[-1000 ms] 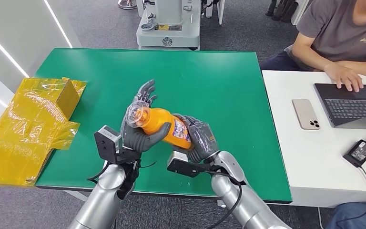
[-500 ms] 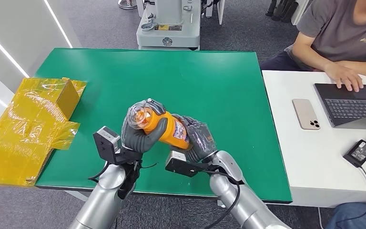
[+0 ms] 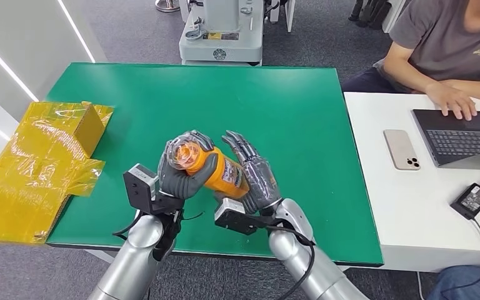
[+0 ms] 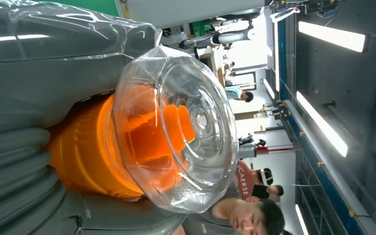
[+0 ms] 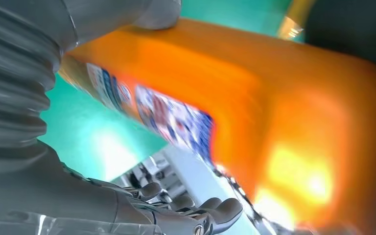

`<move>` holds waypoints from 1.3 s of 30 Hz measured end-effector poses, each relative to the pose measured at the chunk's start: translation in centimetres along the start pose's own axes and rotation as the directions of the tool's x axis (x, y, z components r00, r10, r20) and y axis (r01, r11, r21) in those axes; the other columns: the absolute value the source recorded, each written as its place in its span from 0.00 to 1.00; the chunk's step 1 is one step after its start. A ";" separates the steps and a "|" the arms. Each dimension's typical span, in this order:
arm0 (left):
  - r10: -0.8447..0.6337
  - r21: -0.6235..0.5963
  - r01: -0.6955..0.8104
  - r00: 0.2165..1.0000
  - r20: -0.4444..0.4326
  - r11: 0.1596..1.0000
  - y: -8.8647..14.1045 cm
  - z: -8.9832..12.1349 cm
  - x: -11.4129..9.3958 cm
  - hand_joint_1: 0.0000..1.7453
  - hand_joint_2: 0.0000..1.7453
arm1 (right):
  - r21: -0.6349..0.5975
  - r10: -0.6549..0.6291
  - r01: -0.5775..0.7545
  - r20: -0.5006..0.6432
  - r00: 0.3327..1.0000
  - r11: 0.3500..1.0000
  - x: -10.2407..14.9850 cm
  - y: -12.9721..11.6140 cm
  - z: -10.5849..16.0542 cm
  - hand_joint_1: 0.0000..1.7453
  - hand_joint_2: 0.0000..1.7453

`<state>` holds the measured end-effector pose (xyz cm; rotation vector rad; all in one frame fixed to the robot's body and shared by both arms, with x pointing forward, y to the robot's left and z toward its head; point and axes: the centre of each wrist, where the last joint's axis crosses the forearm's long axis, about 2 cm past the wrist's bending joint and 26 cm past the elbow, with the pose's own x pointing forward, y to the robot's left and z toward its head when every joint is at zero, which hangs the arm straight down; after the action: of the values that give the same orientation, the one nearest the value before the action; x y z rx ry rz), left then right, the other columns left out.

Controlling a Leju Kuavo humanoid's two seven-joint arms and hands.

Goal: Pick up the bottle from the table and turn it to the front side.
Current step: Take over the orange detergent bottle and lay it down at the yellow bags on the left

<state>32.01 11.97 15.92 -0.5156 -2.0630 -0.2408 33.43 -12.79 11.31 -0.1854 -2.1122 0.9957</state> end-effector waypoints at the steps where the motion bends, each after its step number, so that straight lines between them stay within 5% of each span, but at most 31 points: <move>1: -0.005 0.002 0.005 1.000 0.001 1.000 0.1 0.0 0.0 1.00 1.00 | -0.018 -0.006 0.006 0.017 1.000 1.000 0.4 -0.1 -0.1 0.00 1.00; 20: -0.344 0.177 0.330 0.937 0.058 0.927 3.9 0.0 1.8 1.00 1.00 | -0.260 -0.150 0.215 0.250 0.957 0.941 6.2 -2.8 2.5 0.00 1.00; 30: -0.619 0.282 0.594 0.785 -0.001 0.753 8.9 0.9 2.9 1.00 1.00 | -0.374 -0.179 0.291 0.307 0.935 0.880 8.0 -3.9 4.0 0.00 1.00; 34: -0.744 0.287 0.723 0.666 -0.053 0.628 10.8 1.1 3.4 1.00 1.00 | -0.388 -0.185 0.302 0.312 0.932 0.871 8.2 -4.0 4.2 0.00 1.00; 39: -0.938 0.249 0.927 0.321 -0.133 0.282 14.6 1.8 3.9 1.00 1.00 | -0.381 -0.204 0.318 0.311 0.928 0.868 8.3 -3.8 4.6 0.00 1.00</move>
<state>35.50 26.69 17.76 1.0127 -2.1423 -0.6114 25.16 -14.57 17.12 0.0271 -2.4990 0.4002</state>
